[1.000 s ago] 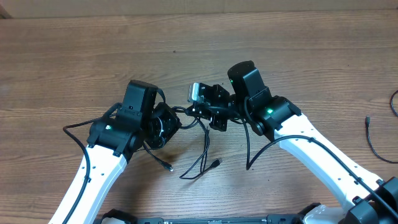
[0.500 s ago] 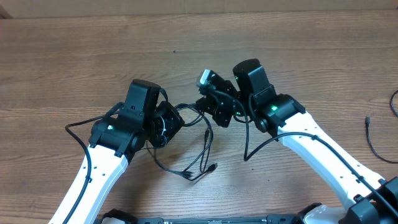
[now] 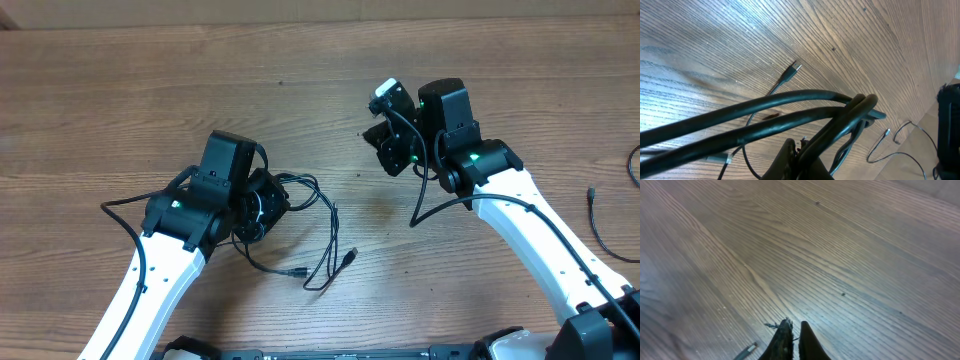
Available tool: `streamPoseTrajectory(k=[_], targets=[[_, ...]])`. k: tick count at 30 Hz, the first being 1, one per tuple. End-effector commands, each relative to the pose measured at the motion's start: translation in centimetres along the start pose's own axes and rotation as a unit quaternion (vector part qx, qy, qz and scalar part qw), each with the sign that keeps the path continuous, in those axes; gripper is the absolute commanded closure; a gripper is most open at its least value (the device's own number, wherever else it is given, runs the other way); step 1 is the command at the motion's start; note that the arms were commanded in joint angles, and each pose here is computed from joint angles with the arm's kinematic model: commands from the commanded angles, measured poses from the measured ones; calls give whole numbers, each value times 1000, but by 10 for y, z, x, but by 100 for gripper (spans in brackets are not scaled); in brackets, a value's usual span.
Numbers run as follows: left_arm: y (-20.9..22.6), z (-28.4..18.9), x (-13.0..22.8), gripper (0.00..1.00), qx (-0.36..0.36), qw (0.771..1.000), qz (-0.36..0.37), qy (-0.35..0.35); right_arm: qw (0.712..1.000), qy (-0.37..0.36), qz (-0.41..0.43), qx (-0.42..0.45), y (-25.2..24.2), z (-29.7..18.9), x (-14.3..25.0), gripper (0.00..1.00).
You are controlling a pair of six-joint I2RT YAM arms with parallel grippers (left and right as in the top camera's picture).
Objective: Untangle cables
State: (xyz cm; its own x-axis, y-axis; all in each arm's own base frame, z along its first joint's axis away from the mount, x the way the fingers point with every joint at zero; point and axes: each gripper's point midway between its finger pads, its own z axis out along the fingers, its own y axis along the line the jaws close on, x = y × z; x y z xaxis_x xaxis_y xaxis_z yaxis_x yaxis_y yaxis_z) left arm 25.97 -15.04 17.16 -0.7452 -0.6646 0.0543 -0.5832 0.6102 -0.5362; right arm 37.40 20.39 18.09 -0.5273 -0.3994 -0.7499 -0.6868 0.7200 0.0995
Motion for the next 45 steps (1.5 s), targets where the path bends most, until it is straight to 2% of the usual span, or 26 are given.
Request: streamPoseTrajectory(k=[1, 3, 6, 10, 12, 16, 20, 24, 26, 28, 30, 33, 36, 38, 41, 42, 45], targets=[[1, -2, -5, 96, -2, 1000, 15, -14, 997, -22, -14, -72, 23, -2, -9, 66], [2, -2, -7, 96, -4, 999, 34, -18, 987, -41, -63, -145, 49, -8, -12, 51], [1, -2, -8, 96, -5, 998, 61, -23, 960, -75, -125, -241, 82, -22, -13, 42], [-3, -2, -8, 96, 4, 996, 90, -23, 944, -82, -160, -276, 96, -28, -8, 39], [-11, -2, -7, 96, 21, 990, 135, -20, 939, -74, -175, -286, 105, -27, -2, 38], [-20, -3, -9, 96, 37, 984, 174, -26, 928, -73, -204, -304, 124, -26, 1, 37], [-21, -3, -4, 96, 44, 981, 188, -14, 924, -87, -219, -301, 127, -25, -5, 51], [-24, -3, 1, 96, 54, 979, 197, 0, 924, -93, -225, -295, 126, -24, -8, 71], [-25, -3, 3, 96, 59, 978, 198, 5, 927, -88, -225, -286, 123, -22, -7, 72], [-29, -4, 6, 96, 69, 977, 200, 12, 932, -81, -228, -269, 117, -18, -6, 65], [-29, -4, 7, 96, 71, 977, 200, 14, 935, -77, -228, -262, 115, -17, -6, 65], [-30, -4, 9, 96, 75, 975, 210, 20, 939, -69, -231, -244, 109, -13, -5, 53], [-31, -4, 10, 96, 77, 974, 213, 22, 941, -70, -234, -234, 106, -11, -6, 54], [-31, -4, 10, 96, 77, 974, 213, 22, 941, -73, -235, -232, 106, -11, -8, 66], [-31, -4, 10, 96, 77, 974, 213, 22, 941, -73, -235, -233, 106, -11, -8, 92], [-31, -4, 10, 96, 77, 974, 213, 22, 941, -73, -234, -234, 106, -12, -8, 96], [-31, -4, 10, 95, 77, 974, 213, 22, 941, -72, -234, -234, 106, -12, -7, 96]])
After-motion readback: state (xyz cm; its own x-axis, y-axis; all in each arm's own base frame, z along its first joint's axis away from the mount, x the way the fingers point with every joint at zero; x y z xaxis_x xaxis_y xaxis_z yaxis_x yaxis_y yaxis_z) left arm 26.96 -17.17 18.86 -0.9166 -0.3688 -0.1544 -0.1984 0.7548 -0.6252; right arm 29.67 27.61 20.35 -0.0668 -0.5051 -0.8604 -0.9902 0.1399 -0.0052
